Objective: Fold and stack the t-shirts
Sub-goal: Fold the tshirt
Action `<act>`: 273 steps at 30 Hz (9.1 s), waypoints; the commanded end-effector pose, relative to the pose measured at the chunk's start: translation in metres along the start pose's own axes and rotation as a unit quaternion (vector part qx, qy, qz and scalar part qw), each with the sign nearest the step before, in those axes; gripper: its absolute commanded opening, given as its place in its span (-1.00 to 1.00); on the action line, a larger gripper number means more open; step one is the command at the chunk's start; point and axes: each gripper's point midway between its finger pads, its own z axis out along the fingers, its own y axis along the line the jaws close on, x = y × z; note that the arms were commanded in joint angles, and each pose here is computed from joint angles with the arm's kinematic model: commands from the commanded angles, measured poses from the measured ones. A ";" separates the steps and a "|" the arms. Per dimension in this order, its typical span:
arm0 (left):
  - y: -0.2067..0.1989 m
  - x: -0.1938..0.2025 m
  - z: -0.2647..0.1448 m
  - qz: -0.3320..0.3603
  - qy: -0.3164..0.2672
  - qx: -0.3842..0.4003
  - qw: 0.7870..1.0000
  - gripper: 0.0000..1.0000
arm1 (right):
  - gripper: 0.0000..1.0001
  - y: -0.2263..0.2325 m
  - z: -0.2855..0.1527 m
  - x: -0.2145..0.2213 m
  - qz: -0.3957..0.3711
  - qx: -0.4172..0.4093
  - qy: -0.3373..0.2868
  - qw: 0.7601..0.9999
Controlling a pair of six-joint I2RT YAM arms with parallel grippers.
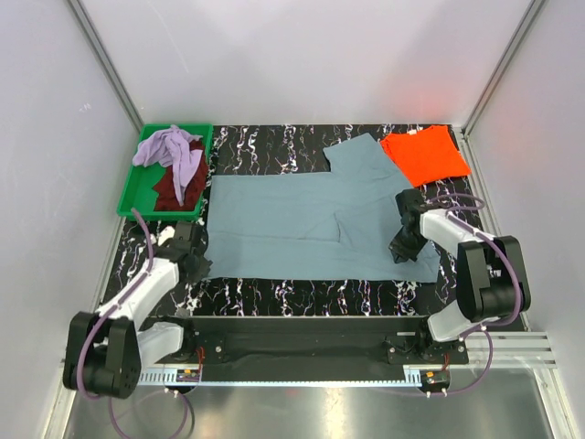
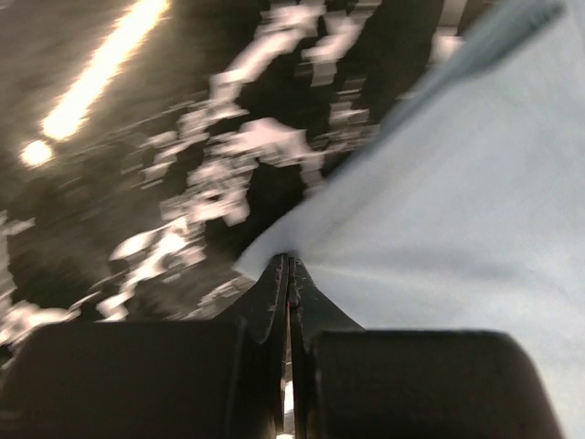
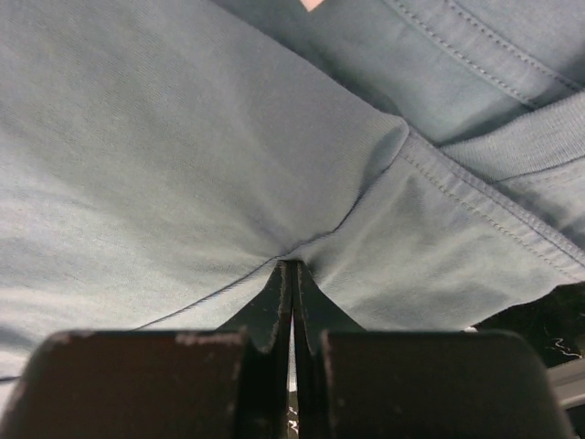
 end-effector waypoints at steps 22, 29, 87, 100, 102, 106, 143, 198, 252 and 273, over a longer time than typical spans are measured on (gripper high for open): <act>-0.066 -0.030 -0.076 -0.008 -0.060 0.216 0.975 -0.74 | -0.96 0.026 -0.047 -0.016 -0.007 -0.106 -0.045 0.993; -0.077 -0.001 -0.037 0.000 0.008 0.226 0.974 -0.84 | -1.00 0.047 -0.018 -0.022 -0.032 -0.103 -0.023 0.994; -0.197 -0.085 -0.189 0.144 -0.120 0.450 0.873 0.05 | 0.01 0.294 -0.085 -0.179 -0.225 -0.225 -0.250 0.914; -0.183 -0.039 -0.163 0.145 -0.046 0.477 0.865 0.05 | 0.04 0.377 -0.024 -0.188 -0.251 -0.189 -0.309 0.898; -0.183 -0.037 -0.167 0.144 -0.040 0.486 0.861 0.05 | 0.04 0.379 -0.016 -0.186 -0.257 -0.188 -0.309 0.896; -0.182 -0.037 -0.177 0.148 -0.044 0.495 0.855 0.05 | 0.04 0.381 0.008 -0.177 -0.287 -0.192 -0.300 0.889; -0.197 -0.050 -0.183 0.138 -0.034 0.511 0.848 0.06 | -0.24 0.392 0.018 -0.170 -0.352 -0.186 -0.304 0.865; -0.194 -0.054 -0.191 0.101 -0.020 0.534 0.839 0.09 | -1.00 0.341 -0.123 -0.227 -0.199 -0.115 -0.456 0.860; -0.167 -0.071 -0.144 0.112 -0.039 0.409 0.905 0.17 | -0.03 0.269 -0.028 -0.120 -0.298 -0.064 -0.243 0.921; -0.179 -0.094 -0.125 0.100 -0.046 0.387 0.915 0.18 | -0.86 0.258 0.024 -0.144 -0.267 0.006 -0.236 0.934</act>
